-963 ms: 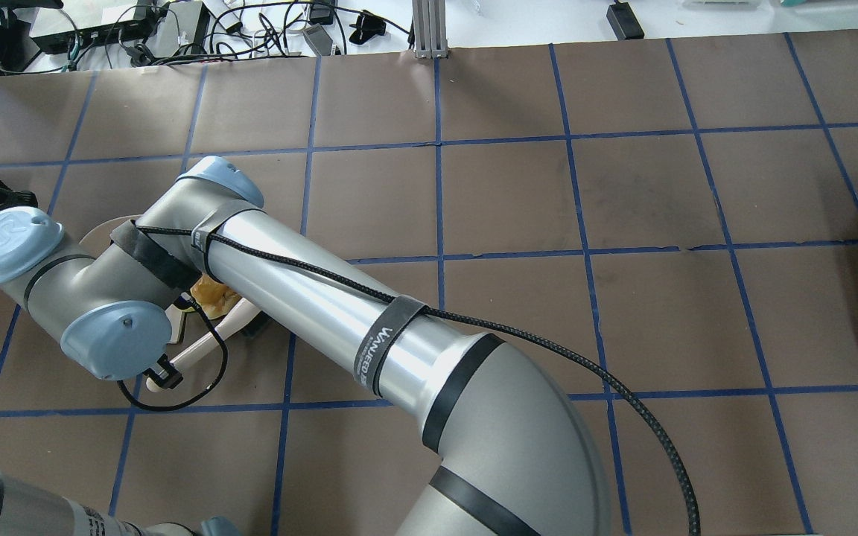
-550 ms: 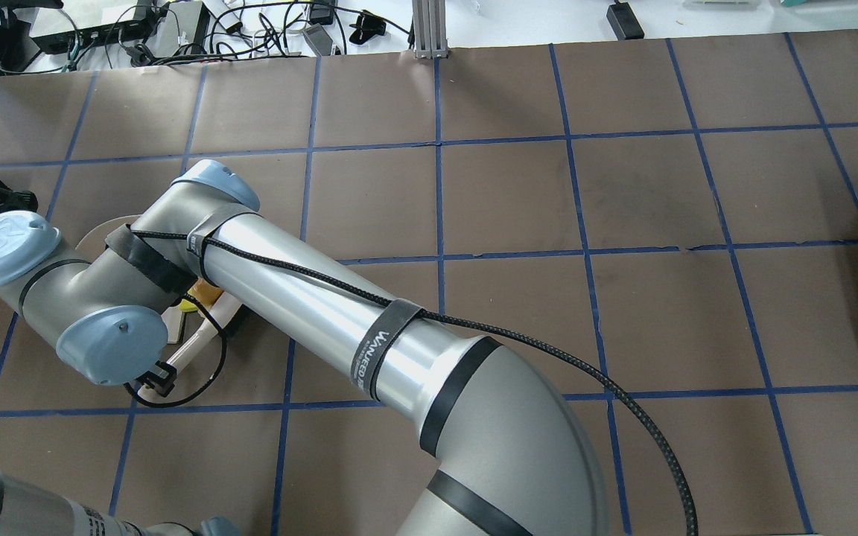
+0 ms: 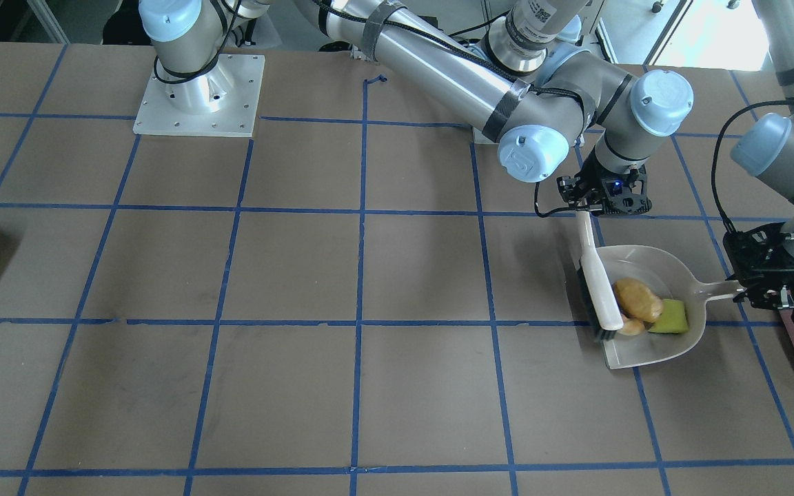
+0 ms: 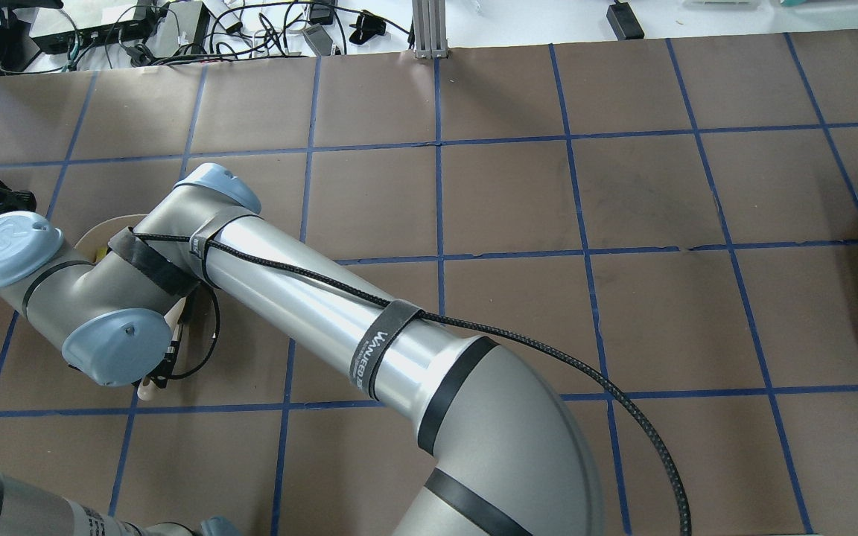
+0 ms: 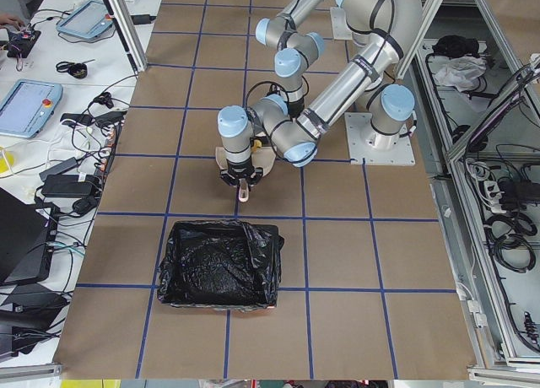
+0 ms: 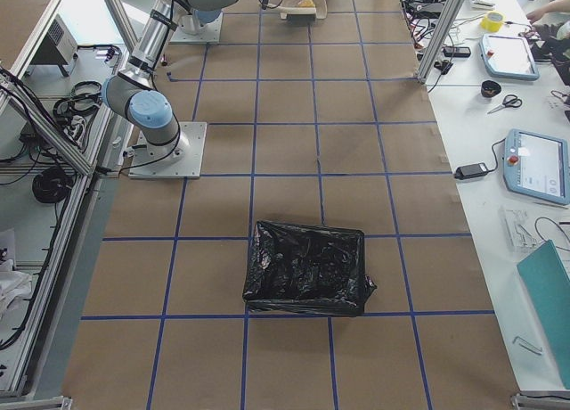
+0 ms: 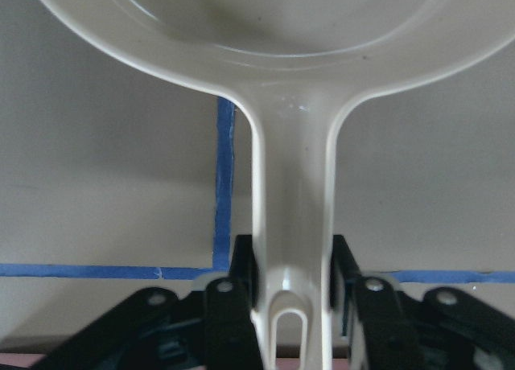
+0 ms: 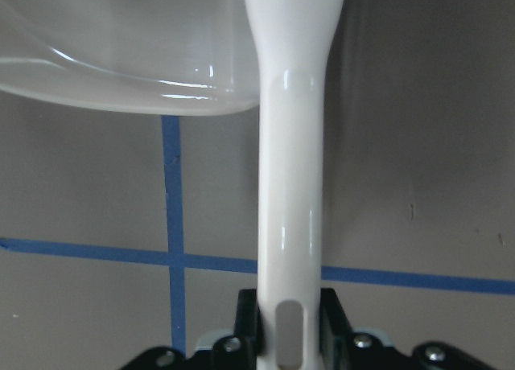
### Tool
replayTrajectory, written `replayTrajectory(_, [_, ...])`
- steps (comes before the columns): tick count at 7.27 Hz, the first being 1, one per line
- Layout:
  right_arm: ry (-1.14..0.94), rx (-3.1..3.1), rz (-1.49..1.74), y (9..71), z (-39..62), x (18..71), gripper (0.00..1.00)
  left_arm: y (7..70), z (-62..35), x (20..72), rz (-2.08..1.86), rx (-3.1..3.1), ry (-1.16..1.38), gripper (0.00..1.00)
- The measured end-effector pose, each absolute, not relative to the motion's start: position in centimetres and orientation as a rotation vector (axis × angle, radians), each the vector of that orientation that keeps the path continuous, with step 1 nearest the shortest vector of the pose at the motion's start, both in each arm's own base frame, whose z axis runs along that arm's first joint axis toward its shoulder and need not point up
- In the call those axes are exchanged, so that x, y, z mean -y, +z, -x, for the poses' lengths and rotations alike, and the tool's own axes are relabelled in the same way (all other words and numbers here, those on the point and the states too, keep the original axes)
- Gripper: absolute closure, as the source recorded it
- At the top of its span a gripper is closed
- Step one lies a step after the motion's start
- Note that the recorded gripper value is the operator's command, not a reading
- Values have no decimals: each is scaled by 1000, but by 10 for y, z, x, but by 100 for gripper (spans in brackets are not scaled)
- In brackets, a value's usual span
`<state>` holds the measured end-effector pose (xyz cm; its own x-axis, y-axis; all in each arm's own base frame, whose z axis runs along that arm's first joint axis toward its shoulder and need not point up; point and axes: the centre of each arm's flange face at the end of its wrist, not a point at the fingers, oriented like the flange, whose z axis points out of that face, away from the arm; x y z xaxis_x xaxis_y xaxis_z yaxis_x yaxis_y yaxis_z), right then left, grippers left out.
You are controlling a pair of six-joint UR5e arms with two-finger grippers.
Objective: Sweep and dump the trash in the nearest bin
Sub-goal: 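Keep brushing the bread and sponge into the dustpan with the right gripper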
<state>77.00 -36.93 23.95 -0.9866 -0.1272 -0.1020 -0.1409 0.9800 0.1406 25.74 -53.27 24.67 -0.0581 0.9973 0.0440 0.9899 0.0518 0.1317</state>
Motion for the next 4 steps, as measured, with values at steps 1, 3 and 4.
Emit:
replayTrajectory(1, [186,-3008,403,235,-771,372,100,247,-257,533,-2114,-2235,194,100])
replayTrajectory(3, [145,-2994,532,239,-768,376,100,246,-256,533,-2114,-2238,183,100])
replayTrajectory(4, [139,-3014,474,246,-763,377,100,245,-256,534,-2116,-2241,171,100])
